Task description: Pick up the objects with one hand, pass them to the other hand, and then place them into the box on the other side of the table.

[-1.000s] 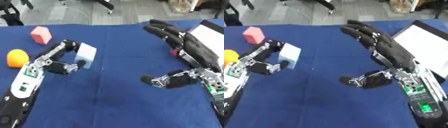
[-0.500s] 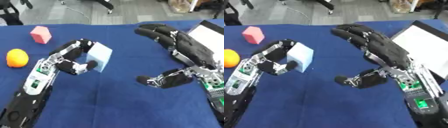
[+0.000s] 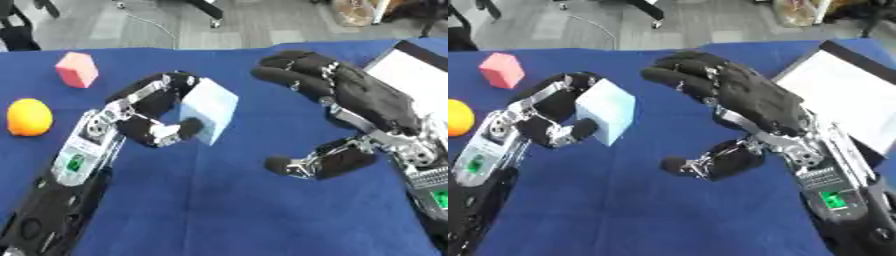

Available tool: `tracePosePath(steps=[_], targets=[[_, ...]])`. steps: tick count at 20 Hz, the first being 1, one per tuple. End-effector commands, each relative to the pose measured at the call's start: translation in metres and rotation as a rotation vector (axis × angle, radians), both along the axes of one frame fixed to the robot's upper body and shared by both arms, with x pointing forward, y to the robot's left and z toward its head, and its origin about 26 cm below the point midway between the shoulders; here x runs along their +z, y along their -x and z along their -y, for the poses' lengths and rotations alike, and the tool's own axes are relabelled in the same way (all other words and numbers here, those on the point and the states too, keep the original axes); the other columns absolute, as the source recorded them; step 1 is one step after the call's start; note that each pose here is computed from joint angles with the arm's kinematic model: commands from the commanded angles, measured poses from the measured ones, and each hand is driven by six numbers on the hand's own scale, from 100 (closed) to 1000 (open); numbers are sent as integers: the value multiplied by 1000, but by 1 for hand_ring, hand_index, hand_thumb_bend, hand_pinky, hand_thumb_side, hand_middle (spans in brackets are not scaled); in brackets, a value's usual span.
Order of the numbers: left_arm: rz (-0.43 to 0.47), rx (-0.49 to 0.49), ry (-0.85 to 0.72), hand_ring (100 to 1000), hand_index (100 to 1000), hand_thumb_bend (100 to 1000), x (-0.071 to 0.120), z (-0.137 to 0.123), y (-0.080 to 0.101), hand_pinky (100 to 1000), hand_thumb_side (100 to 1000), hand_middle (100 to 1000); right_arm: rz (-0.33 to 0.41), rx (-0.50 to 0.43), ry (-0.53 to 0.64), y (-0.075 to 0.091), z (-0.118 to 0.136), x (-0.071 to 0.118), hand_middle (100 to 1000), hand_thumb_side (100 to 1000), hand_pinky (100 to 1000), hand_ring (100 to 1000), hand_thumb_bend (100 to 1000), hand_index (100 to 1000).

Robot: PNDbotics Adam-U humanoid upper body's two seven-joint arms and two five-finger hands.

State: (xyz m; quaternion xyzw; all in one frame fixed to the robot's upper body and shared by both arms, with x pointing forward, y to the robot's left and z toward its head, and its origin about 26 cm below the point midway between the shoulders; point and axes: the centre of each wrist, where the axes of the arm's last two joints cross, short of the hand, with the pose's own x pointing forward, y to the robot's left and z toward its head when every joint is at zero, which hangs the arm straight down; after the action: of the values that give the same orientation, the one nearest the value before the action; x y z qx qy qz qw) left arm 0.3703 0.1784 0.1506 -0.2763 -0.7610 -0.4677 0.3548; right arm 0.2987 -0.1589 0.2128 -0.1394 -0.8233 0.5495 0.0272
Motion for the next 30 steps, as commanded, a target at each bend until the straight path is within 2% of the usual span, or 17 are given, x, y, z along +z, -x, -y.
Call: tracePosePath(steps=[1,12,26,30], targets=[[40,-44,10,523,563,241,15,9,1,781,401,515,44,26,35,3,-3,11,864,368,940,909,482,970],[62,-107,-36,525,564,236,17,24,1,783,403,516,113,53,149,2,-8,23,884,364,972,909,518,958],[151,-169,-155,531,569,231,22,38,1,786,405,518,131,79,220,1,-7,33,885,349,982,908,539,956],[175,-185,-178,535,570,230,23,42,1,786,403,519,116,88,226,1,-7,33,845,346,969,903,524,955]])
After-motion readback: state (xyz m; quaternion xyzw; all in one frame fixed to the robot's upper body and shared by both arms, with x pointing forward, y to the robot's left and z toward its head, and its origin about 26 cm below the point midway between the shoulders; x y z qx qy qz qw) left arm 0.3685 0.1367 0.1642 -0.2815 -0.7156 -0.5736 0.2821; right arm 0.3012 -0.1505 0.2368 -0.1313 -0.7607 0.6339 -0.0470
